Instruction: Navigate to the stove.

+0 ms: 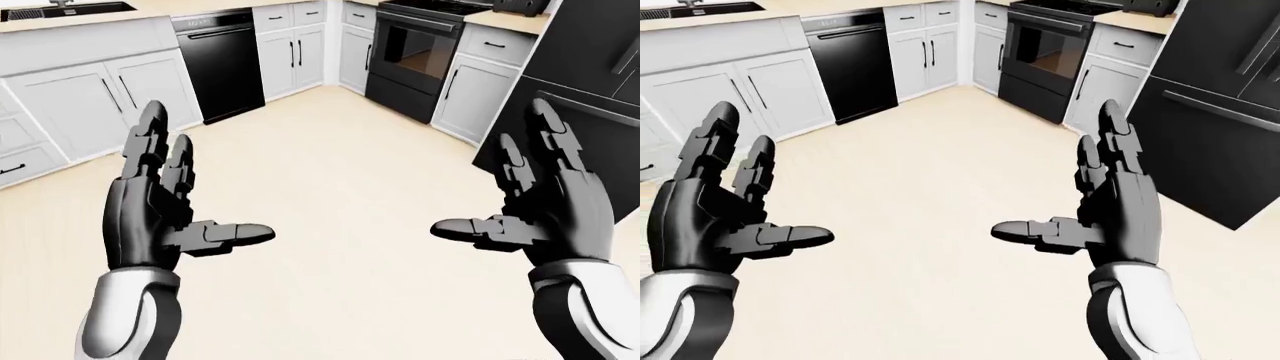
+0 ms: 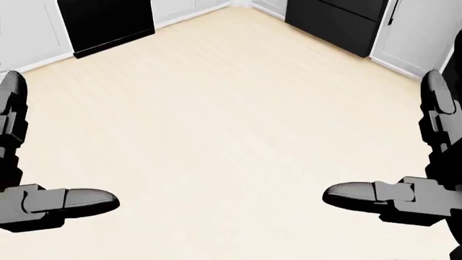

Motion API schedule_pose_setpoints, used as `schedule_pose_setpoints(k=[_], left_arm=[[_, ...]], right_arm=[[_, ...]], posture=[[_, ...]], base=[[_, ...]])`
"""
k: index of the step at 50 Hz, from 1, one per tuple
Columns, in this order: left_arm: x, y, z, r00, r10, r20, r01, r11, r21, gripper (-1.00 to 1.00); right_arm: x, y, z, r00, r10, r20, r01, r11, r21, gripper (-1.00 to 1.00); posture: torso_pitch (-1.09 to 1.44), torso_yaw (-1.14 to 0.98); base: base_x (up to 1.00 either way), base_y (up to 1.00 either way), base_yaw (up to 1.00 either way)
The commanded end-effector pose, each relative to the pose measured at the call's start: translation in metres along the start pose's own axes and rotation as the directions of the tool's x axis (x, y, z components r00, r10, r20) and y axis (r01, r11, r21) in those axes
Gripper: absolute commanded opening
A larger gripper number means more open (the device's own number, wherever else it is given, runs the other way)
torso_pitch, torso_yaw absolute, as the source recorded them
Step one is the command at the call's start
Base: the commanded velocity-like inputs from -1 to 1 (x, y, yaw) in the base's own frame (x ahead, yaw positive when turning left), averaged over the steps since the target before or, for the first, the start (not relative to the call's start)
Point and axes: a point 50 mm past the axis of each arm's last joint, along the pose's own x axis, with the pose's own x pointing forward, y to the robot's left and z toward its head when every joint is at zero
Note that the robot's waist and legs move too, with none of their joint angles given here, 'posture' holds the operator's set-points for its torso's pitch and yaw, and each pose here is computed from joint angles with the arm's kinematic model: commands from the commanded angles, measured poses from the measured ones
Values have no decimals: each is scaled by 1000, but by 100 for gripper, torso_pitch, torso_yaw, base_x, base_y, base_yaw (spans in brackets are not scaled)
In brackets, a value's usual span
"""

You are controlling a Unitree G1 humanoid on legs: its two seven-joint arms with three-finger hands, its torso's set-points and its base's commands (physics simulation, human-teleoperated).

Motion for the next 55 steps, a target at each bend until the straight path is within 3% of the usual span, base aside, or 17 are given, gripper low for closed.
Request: schedule_pose_setpoints(k=[1,55], left_arm=[[-2,2,16,995,11,104,-12,1000,12,100],[-4,2,13,995,10,99,-11,1000,12,100]], right_arm=[[-3,4,15,995,26,100,-26,1000,4,100],[-4,5,14,995,30,99,-31,999,10,100]], posture=[[0,0],[0,0]], base=[[45,-20,0],[30,-7,0]])
